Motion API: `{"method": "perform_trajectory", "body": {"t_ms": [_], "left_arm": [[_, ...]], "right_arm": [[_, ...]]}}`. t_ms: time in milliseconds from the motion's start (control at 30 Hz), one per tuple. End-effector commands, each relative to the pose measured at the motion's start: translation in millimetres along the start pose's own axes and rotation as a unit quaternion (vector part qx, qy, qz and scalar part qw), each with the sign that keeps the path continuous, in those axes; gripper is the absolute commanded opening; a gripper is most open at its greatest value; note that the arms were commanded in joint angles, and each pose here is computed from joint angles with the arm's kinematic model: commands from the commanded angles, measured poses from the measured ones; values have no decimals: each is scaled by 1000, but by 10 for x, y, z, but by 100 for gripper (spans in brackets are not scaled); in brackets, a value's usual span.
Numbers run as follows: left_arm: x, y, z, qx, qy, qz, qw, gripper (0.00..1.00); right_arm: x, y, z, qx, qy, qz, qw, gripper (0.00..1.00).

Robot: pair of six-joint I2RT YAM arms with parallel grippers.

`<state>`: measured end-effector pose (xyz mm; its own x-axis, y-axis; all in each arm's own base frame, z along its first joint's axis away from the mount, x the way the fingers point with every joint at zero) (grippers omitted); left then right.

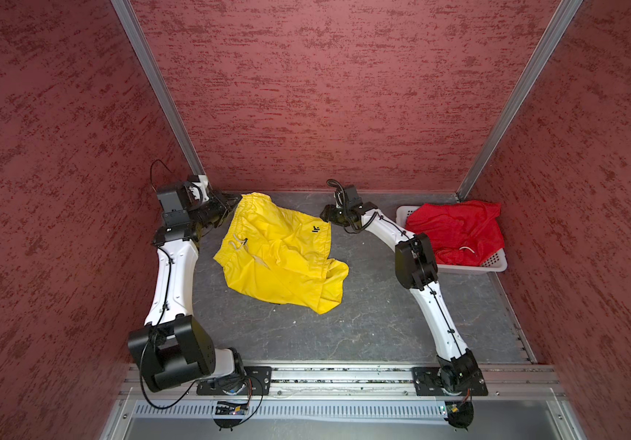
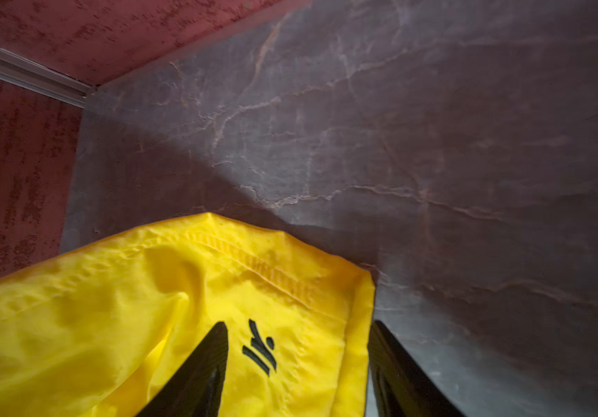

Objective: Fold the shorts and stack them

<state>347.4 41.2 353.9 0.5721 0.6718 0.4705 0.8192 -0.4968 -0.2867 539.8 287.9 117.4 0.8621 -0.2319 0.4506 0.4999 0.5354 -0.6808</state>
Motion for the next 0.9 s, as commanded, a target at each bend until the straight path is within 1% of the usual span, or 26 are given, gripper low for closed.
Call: {"method": "perform_trajectory", "body": {"t_ms": [0,167,233,300,333,367,433,467,533,633,767,867], "left_arm": [[25,7,16,-3,13,-2,1000,0],[27,18,31,-2,11,-1,1000,0],[26,26,49,0,9,1,1000,0],[16,38,69,1,6,2,1000,0],[14,39,77,1,5,2,1000,0],[12,40,83,1,4,2,1000,0],[17,35,67,-1,5,2,1000,0],[20,25,42,-3,7,1,1000,0],[39,-14,-17,-5,12,-2,1000,0],[74,-120,-176,-9,27,-15,999,0],[93,-309,-365,-10,45,-44,998,0],[89,-449,-500,-13,59,-67,996,0]], "right_arm": [[-40,72,-10,6,23,13,1000,63],[-76,183,-45,21,39,10,999,60],[-58,207,-28,36,46,-1,998,55],[-37,222,16,60,50,-6,997,47],[-27,222,37,69,52,-7,996,41],[-10,209,63,76,52,-9,996,31],[28,151,107,82,49,-15,995,8],[66,85,149,86,45,-23,995,0],[180,-114,238,91,33,-42,994,0],[406,-592,374,95,15,-78,992,0],[689,-1492,464,99,14,-146,984,0],[750,-2146,441,97,14,-200,975,0]]}}
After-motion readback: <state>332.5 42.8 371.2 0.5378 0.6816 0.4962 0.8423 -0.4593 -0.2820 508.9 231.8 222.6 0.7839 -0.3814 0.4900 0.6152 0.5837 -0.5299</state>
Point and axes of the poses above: each gripper's point midway between its finger pads, its own y axis out along the fingers, its own z axis along the line the jaws close on, x = y × z, the point moved 8 cm from there along -y, back along the fingers, and after that the axes turned 2 degrees about y, right-handed, at the moved point
